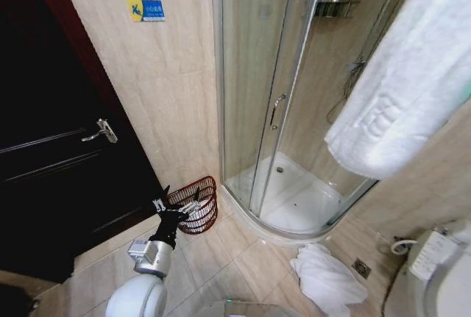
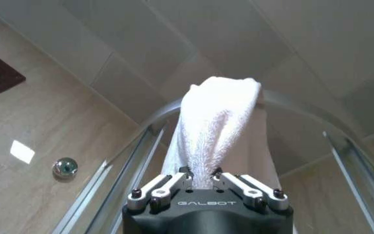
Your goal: Discard the used towel into the hamper.
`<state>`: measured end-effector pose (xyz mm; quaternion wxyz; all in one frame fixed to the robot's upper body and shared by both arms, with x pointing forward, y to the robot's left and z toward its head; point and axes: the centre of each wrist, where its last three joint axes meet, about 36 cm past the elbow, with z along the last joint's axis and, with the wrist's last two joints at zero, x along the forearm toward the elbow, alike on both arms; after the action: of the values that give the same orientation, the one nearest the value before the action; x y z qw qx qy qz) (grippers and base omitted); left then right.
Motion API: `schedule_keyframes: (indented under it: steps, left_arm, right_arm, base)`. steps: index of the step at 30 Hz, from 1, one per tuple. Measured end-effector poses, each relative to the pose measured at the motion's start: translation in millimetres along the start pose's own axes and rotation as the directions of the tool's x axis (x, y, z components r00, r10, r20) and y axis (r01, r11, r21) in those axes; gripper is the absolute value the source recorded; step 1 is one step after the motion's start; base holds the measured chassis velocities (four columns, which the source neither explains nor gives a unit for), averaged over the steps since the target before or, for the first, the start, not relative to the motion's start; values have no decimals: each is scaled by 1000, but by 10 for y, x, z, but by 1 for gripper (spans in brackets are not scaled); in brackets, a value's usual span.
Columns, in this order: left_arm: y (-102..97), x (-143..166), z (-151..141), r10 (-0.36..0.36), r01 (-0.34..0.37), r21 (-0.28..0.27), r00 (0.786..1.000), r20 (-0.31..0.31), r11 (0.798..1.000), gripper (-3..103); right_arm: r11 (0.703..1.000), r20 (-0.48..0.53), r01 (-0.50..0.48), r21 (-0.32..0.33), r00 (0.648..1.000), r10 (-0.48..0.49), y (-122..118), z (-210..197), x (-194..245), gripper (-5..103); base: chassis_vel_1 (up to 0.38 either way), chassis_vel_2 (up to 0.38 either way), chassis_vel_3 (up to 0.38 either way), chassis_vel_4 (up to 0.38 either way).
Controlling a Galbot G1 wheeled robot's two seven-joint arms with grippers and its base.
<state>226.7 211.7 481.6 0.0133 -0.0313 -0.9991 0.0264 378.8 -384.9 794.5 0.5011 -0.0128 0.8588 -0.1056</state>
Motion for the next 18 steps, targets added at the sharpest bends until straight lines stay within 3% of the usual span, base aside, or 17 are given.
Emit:
schedule_keyframes:
  steps: [18]
  left_arm:
    - [0,0,0,0,0,0,1000,0,1000,100]
  right_arm:
    - [998,-100,-52,27,993,54,296,395,1109,11]
  base:
    - [0,0,0,0]
